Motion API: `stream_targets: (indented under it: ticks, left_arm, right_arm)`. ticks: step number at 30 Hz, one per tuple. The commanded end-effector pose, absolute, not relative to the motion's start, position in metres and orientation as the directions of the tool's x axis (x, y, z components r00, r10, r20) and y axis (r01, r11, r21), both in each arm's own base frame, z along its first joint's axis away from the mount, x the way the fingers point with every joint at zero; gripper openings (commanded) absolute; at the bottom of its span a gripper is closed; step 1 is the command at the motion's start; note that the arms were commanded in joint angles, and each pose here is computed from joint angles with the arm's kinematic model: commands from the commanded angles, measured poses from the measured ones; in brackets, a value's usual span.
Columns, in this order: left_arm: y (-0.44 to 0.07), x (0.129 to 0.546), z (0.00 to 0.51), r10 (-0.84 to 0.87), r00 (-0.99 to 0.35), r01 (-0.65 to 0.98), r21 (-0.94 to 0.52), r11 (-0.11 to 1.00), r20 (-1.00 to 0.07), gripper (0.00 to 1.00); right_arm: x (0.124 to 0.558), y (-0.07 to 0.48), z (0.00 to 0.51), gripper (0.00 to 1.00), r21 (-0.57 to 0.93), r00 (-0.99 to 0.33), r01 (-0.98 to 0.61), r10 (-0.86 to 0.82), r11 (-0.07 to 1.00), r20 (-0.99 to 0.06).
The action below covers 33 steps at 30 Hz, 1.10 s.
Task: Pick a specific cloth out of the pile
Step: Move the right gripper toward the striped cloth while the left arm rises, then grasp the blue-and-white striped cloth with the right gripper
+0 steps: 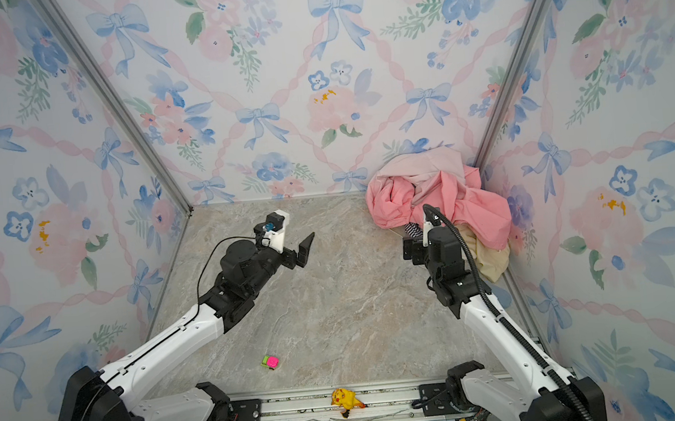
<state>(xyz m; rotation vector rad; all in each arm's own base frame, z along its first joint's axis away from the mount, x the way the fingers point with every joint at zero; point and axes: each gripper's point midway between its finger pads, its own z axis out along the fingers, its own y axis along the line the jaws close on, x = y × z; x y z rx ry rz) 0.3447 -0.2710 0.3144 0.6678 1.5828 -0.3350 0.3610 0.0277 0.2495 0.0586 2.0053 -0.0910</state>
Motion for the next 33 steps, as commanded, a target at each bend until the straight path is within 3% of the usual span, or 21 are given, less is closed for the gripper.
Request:
stream_targets:
  ticks: [1,4,7,12,16,19,33]
  left_arm:
    - [-0.333,0.297,0.265,0.511,0.019,0.797,0.321,0.511,-0.860,0.98]
    - [-0.362,0.281,0.250,0.576,0.132,0.827,0.410,0.385,-0.807,0.98]
    - [-0.372,0.281,0.236,0.551,0.147,0.839,0.398,0.370,-0.822,0.98]
    - [-0.374,0.263,0.221,0.484,0.178,0.868,0.368,0.333,-0.857,0.98]
    - [-0.369,0.261,0.234,0.448,0.207,0.845,0.390,0.367,-0.870,0.98]
    - [-0.361,0.269,0.242,0.456,0.199,0.810,0.407,0.421,-0.867,0.98]
    - [-0.349,0.285,0.243,0.490,0.167,0.750,0.433,0.500,-0.856,0.98]
  right_arm:
    - [0.340,0.003,0.204,0.97,0.023,-0.678,0.184,0.144,0.983,-0.721]
    - [0.355,0.007,0.188,0.99,0.019,-0.737,0.163,0.134,0.986,-0.662]
    - [0.370,0.015,0.174,0.83,-0.064,-0.800,0.126,0.063,0.990,-0.597]
    - [0.398,0.024,0.164,0.79,-0.243,-0.843,0.079,-0.066,0.967,-0.534]
    - [0.429,0.024,0.140,0.74,-0.317,-0.874,0.047,-0.114,0.947,-0.472]
    - [0.446,0.023,0.123,0.63,-0.362,-0.897,0.024,-0.140,0.932,-0.419]
    - [0.487,0.018,0.078,0.43,-0.442,-0.901,-0.020,-0.208,0.897,-0.381]
